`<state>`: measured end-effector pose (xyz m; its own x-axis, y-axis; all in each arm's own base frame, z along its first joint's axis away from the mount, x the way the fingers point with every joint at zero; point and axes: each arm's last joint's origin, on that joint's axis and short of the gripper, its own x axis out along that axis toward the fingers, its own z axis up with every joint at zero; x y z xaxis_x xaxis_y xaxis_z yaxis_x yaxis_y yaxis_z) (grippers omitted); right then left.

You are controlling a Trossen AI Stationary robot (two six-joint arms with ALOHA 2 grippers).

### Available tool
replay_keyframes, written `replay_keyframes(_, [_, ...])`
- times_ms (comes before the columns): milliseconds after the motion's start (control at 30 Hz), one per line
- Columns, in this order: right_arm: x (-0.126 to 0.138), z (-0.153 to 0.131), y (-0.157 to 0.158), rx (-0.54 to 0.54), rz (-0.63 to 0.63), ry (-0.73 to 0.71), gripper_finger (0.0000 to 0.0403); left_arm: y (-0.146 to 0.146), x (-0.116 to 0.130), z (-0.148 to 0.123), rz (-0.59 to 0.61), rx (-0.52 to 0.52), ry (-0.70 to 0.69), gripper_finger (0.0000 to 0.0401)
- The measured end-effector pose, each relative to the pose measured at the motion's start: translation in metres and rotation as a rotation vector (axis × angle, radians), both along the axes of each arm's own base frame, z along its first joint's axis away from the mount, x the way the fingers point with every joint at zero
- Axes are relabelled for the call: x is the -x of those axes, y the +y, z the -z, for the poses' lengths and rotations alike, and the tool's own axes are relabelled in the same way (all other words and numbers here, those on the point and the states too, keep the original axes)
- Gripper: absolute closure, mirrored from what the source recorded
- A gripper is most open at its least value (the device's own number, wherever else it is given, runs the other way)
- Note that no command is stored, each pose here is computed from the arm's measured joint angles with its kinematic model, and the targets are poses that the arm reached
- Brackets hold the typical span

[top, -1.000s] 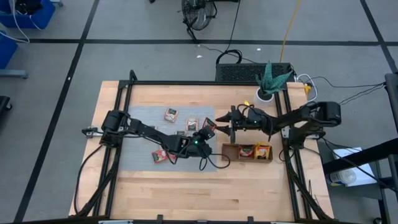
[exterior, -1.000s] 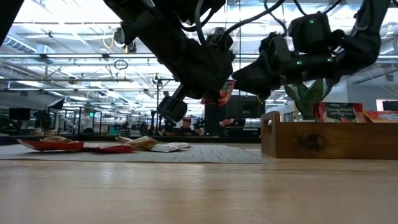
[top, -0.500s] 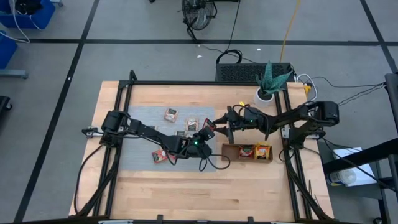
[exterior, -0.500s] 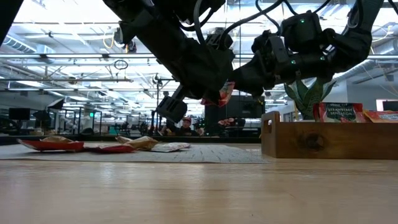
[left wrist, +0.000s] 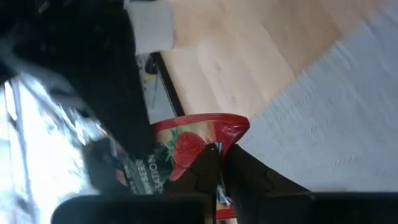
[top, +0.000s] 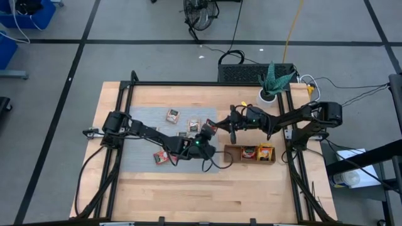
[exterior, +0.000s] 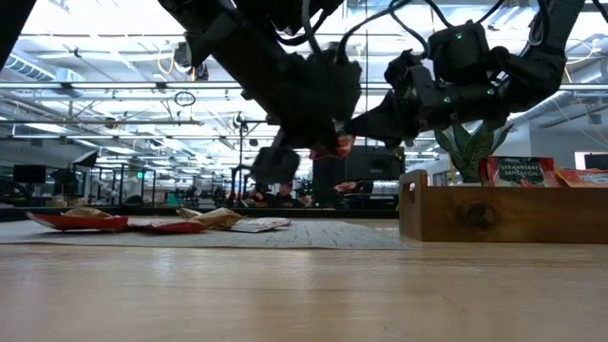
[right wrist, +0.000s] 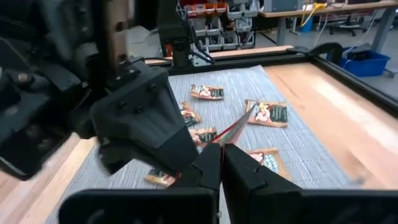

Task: Pick & Place Tea
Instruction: Put the red tea bag into the middle section of the wooden organizer

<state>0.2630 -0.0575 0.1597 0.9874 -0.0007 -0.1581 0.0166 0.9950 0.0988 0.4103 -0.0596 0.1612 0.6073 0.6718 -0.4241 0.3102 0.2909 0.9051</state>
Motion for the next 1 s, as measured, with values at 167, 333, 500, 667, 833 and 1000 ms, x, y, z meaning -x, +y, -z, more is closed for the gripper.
replay_keyframes(167, [0.000,-0.001,0.000,0.010,0.003,-0.006,0.0403,0.000,0.000,-0.005,-0.129,0.172,-0.213,0.0326])
replay_keyframes(333, [0.001,-0.002,-0.001,0.059,0.048,0.005,0.0403,0.006,0.005,-0.019,-0.239,0.334,-0.385,0.0229])
replay_keyframes(500, [0.010,-0.020,0.006,0.131,0.016,0.003,0.0403,0.015,0.020,-0.037,-0.329,0.563,-0.421,0.0143])
replay_keyframes(667, [0.031,-0.047,0.035,0.248,-0.088,0.028,0.0403,0.030,0.036,-0.058,-0.356,0.815,-0.419,0.0104])
replay_keyframes(833, [0.067,-0.057,0.073,0.333,-0.020,0.202,0.0403,0.045,0.049,-0.053,-0.351,0.881,-0.448,0.0102])
replay_keyframes(1000, [0.099,-0.059,0.111,0.305,-0.016,0.259,0.0403,0.061,0.061,-0.042,-0.353,0.902,-0.558,0.0117])
